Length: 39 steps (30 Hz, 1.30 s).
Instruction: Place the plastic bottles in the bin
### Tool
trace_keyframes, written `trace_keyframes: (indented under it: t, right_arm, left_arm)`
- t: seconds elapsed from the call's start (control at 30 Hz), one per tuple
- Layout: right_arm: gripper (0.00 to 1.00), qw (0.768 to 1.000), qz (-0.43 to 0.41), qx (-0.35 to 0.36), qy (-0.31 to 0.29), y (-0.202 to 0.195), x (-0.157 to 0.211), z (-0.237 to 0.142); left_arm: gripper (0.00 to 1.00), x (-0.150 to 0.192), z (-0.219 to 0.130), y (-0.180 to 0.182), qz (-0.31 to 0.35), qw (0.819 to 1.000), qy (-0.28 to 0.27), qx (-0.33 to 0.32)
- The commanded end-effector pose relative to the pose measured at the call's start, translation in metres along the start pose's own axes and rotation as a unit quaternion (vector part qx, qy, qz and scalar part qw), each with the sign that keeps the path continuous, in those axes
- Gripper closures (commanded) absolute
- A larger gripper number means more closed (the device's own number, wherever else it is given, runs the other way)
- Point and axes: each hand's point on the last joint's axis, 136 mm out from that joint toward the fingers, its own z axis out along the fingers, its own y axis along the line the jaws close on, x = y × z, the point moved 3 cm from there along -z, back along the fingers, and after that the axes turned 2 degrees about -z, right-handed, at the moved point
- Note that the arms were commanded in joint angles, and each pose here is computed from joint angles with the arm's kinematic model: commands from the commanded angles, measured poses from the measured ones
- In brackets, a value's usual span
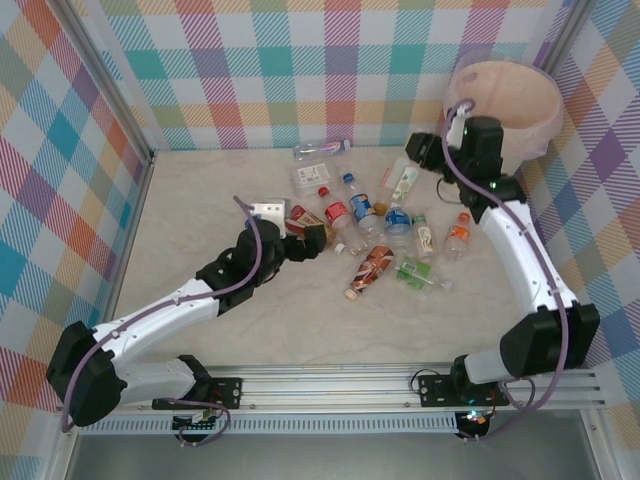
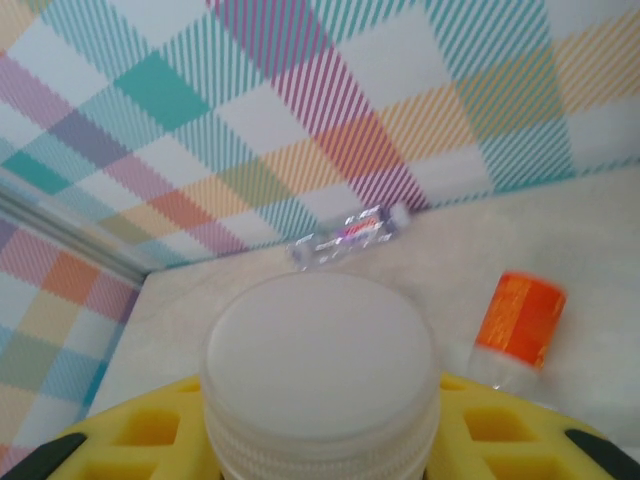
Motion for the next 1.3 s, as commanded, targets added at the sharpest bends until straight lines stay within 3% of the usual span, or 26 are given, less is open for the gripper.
trace_keyframes:
  t: [0.0, 0.23, 0.37, 0.53, 0.67, 1.0, 1.27]
  right_arm:
    - [0.69, 0.994, -0.076, 0.041, -0.059, -0.002, -0.055, -0.007]
    - [0.70, 0.957, -0.164, 0.171, -0.166, -0.016, -0.162, -0.014]
    - [0.70, 0.914, -0.189, 0.275, -0.230, -0.040, -0.202, -0.013]
    - [0.70, 0.876, -0.204, 0.342, -0.272, -0.070, -0.226, 0.009]
    - [0.70, 0.857, -0.227, 0.383, -0.259, -0.094, -0.224, 0.035]
    - [0.67, 0.877, -0.211, 0.389, -0.190, -0.128, -0.190, 0.071]
    - [0.65, 0.931, -0.157, 0.315, -0.101, -0.130, -0.146, 0.093]
  left_arm:
    - [0.00, 0.001, -0.010, 0.048, -0.030, 0.990, -0.044, -0.127]
    - [0.00, 0.015, -0.018, 0.071, -0.053, 0.983, -0.046, -0.168]
    - [0.00, 0.018, -0.022, 0.081, -0.060, 0.979, -0.054, -0.186]
    - [0.00, 0.020, -0.021, 0.088, -0.063, 0.977, -0.055, -0.198]
    - [0.00, 0.023, -0.021, 0.091, -0.065, 0.975, -0.052, -0.204]
    - [0.00, 0.029, -0.024, 0.099, -0.070, 0.972, -0.048, -0.218]
    - [0.00, 0.031, -0.022, 0.102, -0.072, 0.971, -0.043, -0.222]
